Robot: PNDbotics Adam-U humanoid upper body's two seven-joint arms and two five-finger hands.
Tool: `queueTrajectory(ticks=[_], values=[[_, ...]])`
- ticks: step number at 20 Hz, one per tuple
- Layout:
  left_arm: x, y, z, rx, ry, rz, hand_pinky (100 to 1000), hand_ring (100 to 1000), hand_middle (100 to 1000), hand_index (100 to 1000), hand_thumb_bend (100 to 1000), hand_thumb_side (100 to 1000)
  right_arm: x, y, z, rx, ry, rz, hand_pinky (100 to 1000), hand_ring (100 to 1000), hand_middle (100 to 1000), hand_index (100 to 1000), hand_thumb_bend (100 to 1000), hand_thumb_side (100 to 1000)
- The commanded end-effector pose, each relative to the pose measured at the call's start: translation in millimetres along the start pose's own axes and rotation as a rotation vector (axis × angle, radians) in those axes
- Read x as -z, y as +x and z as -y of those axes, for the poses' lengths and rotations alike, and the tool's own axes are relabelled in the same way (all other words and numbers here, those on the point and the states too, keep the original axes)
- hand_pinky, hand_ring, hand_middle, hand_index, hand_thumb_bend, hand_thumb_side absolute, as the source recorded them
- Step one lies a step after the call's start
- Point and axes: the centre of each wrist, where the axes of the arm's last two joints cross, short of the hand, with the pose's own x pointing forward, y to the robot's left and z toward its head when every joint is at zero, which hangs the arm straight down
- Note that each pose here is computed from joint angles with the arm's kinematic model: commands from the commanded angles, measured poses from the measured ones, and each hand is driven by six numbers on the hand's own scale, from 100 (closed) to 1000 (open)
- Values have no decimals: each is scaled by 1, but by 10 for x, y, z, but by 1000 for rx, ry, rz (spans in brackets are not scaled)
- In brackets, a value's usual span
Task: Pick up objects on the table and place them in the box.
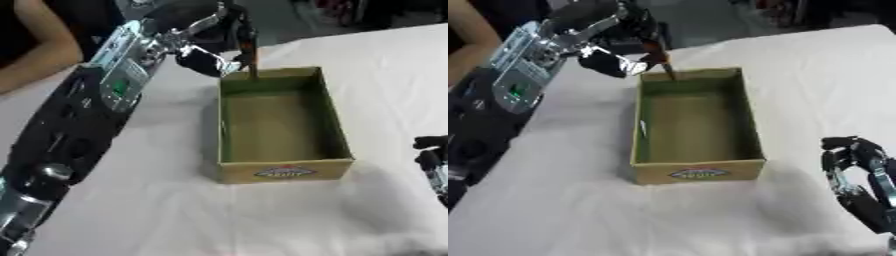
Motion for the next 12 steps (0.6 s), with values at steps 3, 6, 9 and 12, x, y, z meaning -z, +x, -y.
queueTrajectory(ticks=[3, 6, 9, 12], values=[[105, 1, -76, 80, 9, 10, 103, 151, 175, 273, 100, 207, 15, 32, 36, -6, -1, 17, 511, 583, 663, 784, 206, 785], [166, 19, -58, 132, 23, 2, 107, 151, 171, 269, 100, 183, 15, 32, 31, -5, 2, 18, 511, 583, 663, 784, 206, 785], [226, 53, -17, 183, 49, -4, 114, 159, 177, 275, 100, 161, 16, 33, 29, -4, 3, 19, 511, 583, 663, 784, 206, 785], [272, 103, 25, 245, 53, 3, 309, 337, 368, 417, 100, 142, 17, 34, 26, -3, 4, 20, 511, 583, 663, 784, 205, 785]])
